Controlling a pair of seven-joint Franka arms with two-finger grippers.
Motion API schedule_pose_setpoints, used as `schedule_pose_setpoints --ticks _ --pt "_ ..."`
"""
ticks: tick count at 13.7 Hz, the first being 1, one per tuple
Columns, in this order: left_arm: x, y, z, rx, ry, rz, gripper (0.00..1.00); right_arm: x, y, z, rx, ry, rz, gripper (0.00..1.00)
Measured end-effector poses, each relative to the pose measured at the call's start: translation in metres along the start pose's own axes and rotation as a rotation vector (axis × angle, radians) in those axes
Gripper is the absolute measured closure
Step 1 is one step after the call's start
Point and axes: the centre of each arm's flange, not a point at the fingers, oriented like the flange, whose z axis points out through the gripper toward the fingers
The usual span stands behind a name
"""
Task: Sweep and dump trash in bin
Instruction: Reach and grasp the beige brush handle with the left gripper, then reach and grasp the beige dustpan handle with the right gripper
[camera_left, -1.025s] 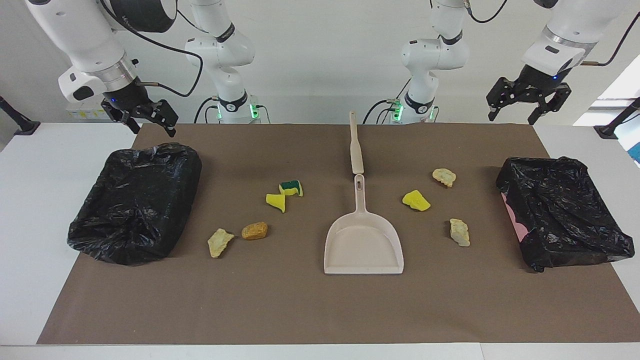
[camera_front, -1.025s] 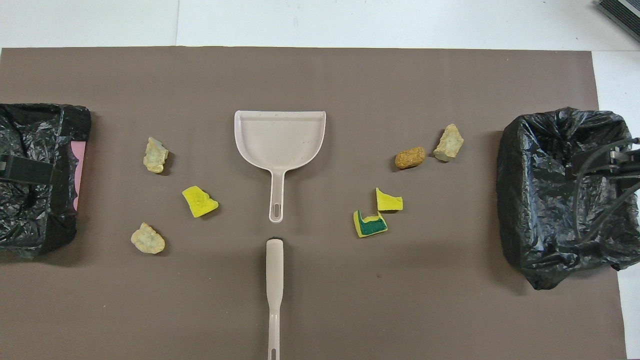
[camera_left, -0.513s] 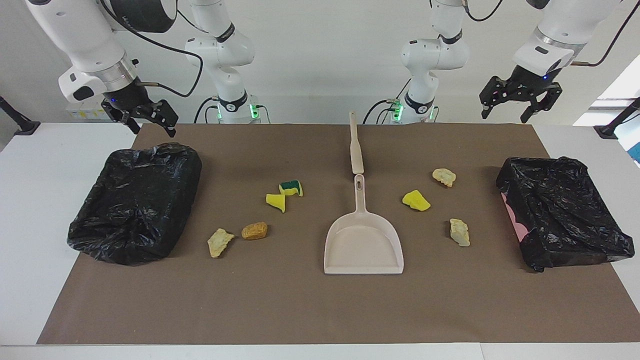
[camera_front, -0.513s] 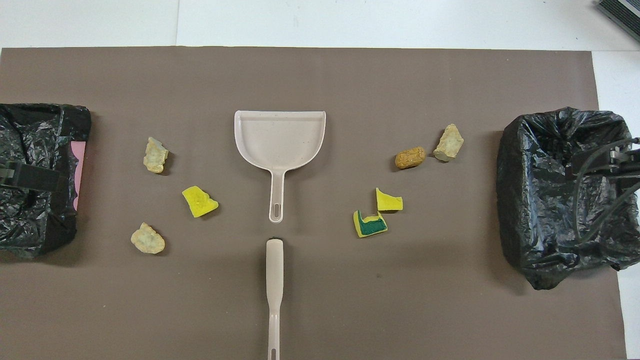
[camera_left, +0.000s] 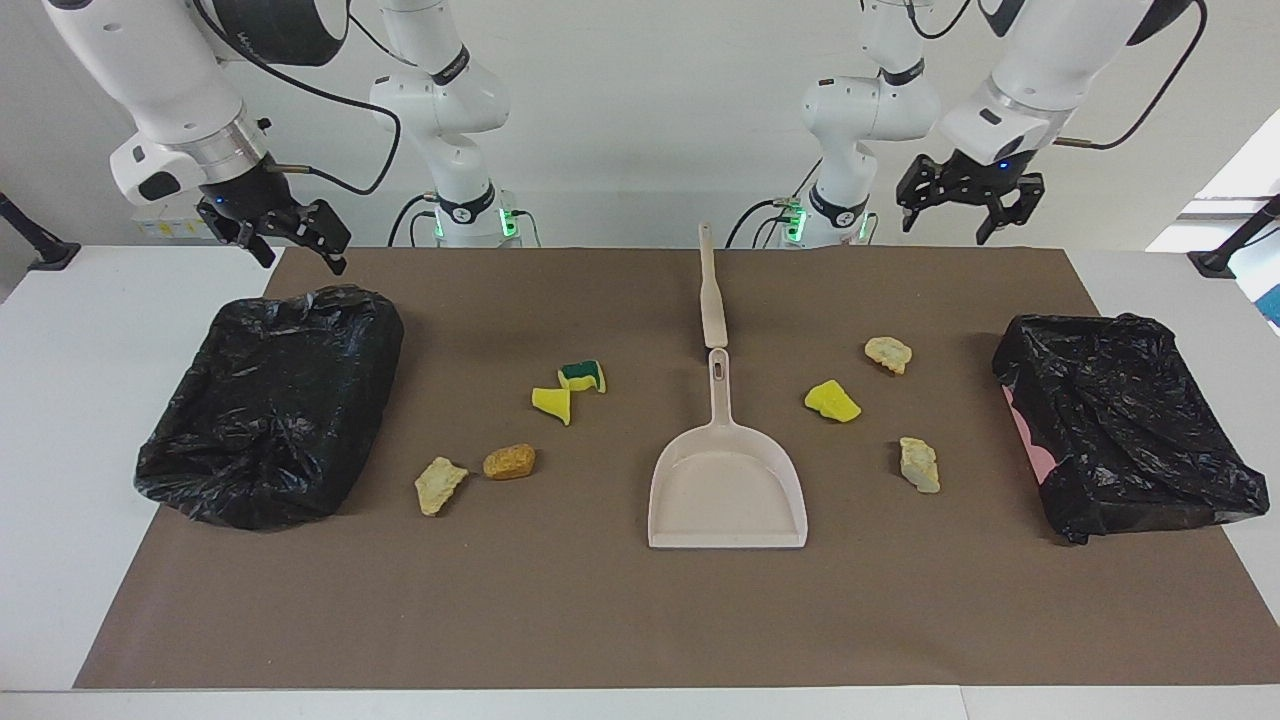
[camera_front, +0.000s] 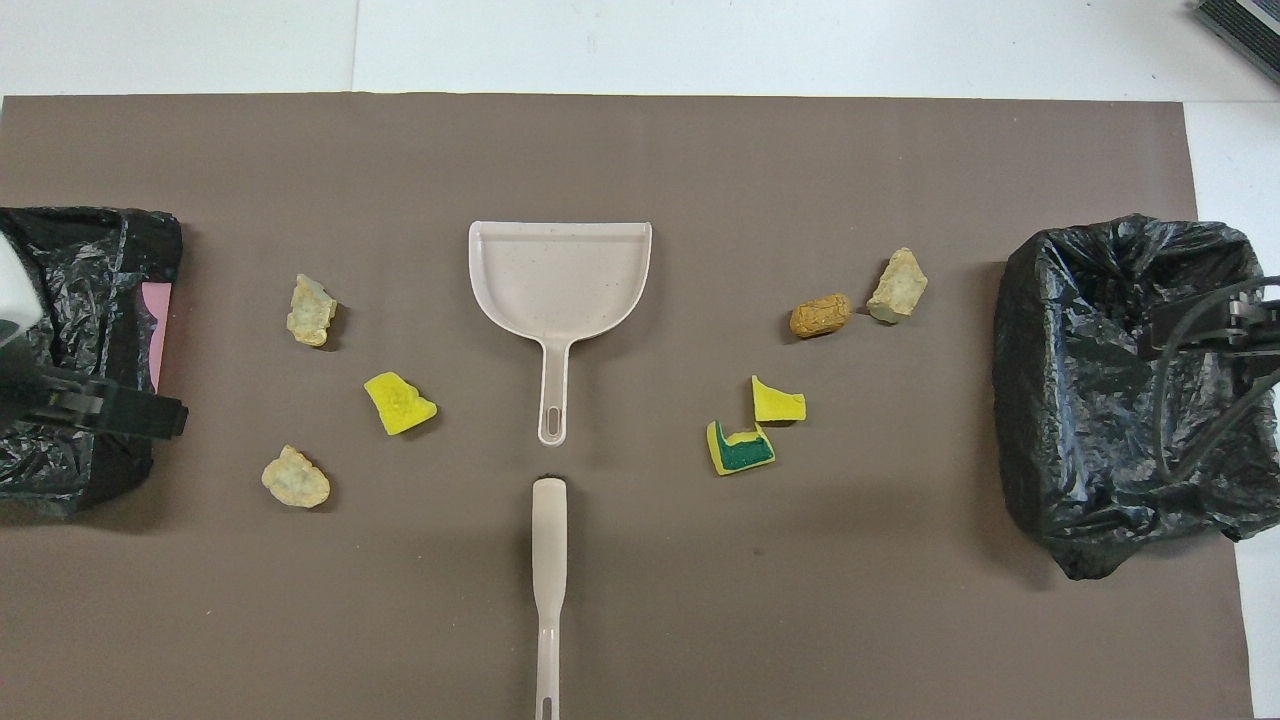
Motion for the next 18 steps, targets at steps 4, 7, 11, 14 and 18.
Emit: schedule_pose_setpoints --ticks 4,7,11,14,18 --pt "-0.021 0.089 0.066 0.019 -0.013 -0.025 0.00 -0.001 -0.014 0.000 -0.002 0.000 -0.025 0.00" --pt "-0.036 0.122 0.098 0.029 -0.024 -0.019 0.00 0.003 -0.040 0.007 -0.006 0.008 -0.071 0.00" --pt "-0.061 0.166 0.144 0.051 -0.049 -0.038 0.00 0.024 -0.099 0.045 -0.020 0.014 -0.122 0.00" --pt "-0.073 0.185 0.165 0.057 -0.046 -0.047 0.00 0.032 -0.151 0.083 -0.036 -0.013 -0.131 0.00" --pt "-0.103 0.220 0.211 0.066 -0.032 -0.093 0.00 0.032 -0.229 0.129 -0.051 -0.004 -0.137 0.00"
